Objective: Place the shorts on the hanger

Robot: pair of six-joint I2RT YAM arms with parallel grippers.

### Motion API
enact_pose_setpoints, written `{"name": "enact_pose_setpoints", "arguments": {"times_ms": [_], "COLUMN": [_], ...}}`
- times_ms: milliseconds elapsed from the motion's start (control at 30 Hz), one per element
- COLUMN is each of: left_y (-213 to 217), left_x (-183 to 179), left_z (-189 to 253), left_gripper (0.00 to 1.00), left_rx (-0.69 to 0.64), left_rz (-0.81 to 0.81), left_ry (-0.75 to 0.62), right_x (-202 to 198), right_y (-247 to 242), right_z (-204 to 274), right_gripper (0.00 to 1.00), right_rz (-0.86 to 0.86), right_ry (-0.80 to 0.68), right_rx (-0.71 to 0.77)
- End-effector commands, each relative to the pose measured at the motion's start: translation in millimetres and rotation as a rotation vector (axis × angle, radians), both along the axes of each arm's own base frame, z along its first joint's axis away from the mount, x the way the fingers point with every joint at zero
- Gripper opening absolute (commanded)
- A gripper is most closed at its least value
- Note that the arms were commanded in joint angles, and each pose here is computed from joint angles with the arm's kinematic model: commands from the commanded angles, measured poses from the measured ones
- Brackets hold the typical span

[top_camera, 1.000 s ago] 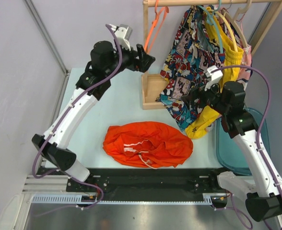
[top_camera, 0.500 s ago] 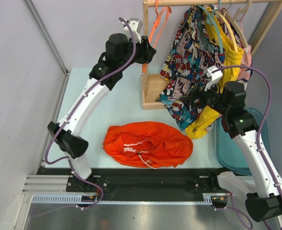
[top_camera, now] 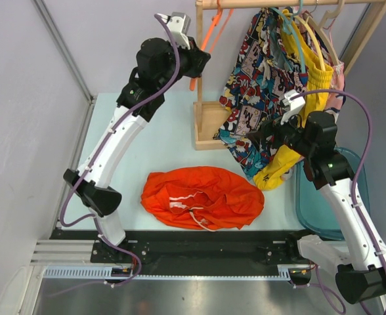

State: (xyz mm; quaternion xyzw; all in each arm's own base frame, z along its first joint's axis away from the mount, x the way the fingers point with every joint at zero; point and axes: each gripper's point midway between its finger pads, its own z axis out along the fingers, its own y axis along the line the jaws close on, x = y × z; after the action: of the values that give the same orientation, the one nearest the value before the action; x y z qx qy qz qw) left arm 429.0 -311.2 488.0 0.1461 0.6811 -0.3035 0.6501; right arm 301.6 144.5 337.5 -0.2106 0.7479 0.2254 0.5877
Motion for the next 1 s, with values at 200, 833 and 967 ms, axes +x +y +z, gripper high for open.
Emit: {"name": "enact_pose_setpoints", "arguments": {"times_ms": [200, 833, 967], "left_y": [7.2, 109.8, 135.7], "left_x": [-35.1, -156.7, -173.6], "left_z": [35.4, -143.0, -181.5], "left_gripper": [0.0, 0.0, 0.0], "left_rx": [-0.038, 0.474, 0.732], "left_rz": [-0.047, 0.056, 0.145], "left_ry": [-0.051, 0.057, -0.049], "right_x": [-6.0, -27.8, -24.3], "right_y": [-2.3, 24.3, 52.7], "right_z": [42.1, 75.1, 55.7], "right_gripper": [1.0, 0.98, 0.97], "right_rz": [-0.002, 0.069, 0.127], "right_ry": [-0.118, -0.003, 0.179], "right_rx": [0.036, 0.34, 0.429]}}
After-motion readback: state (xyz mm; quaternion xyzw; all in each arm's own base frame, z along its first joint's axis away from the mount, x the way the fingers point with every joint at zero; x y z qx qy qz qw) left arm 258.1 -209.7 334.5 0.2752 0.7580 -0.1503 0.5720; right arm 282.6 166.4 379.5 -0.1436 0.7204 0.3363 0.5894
